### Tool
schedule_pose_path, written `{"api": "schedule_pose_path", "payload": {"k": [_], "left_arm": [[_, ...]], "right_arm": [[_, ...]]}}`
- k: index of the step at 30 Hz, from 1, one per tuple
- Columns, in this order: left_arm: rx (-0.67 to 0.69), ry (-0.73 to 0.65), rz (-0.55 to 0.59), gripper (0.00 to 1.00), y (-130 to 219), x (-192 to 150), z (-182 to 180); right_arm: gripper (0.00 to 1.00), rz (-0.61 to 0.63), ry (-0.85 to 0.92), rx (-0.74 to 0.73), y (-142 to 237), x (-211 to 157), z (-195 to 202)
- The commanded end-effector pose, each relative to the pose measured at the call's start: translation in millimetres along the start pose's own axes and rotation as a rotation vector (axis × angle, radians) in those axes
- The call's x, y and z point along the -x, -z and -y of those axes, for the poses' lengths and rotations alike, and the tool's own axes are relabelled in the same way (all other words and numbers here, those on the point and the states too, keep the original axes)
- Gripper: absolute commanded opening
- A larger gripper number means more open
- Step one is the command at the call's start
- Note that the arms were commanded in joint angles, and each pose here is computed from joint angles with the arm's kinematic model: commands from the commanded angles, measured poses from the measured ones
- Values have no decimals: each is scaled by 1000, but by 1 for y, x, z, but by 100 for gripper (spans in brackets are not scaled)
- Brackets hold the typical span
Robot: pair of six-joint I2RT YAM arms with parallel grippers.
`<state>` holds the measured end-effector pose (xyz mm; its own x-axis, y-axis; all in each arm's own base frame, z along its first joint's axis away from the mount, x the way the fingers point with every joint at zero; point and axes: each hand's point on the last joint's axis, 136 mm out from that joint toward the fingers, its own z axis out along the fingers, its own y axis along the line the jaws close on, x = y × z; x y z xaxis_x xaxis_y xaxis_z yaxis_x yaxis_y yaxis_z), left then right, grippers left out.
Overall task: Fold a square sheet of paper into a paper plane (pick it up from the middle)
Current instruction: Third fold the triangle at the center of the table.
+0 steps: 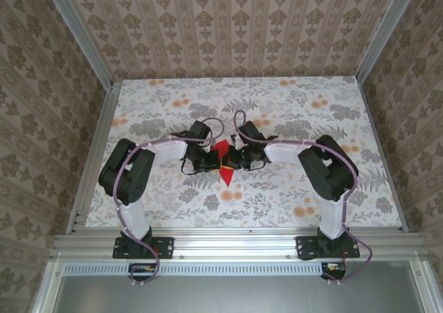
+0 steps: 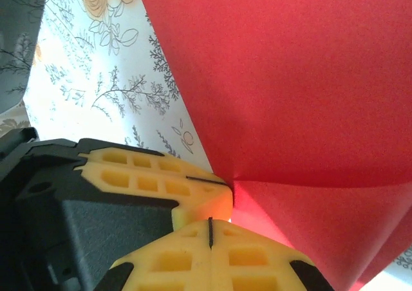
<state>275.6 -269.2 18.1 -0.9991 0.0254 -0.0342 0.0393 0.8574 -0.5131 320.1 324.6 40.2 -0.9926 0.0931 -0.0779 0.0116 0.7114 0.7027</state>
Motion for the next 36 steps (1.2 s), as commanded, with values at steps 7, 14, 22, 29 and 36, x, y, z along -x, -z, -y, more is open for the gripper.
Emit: {"api": "schedule_pose_path", "payload": {"k": [7, 14, 22, 29, 36], "left_arm": [[174, 48, -55, 0, -14, -16, -38], [188, 50, -60, 0, -16, -17, -40], [224, 56, -67, 0, -18, -18, -45], [240, 56, -72, 0, -20, -20, -48], [246, 57, -72, 0, -20, -20, -49]], "right_arm": [[0, -83, -37, -30, -4, -28, 21], [0, -103, -40, -137, -8, -34, 46], [0, -85, 40, 5, 7, -33, 6], [0, -147, 15, 1, -3, -57, 18], [0, -164, -15, -77, -10, -62, 40]]}}
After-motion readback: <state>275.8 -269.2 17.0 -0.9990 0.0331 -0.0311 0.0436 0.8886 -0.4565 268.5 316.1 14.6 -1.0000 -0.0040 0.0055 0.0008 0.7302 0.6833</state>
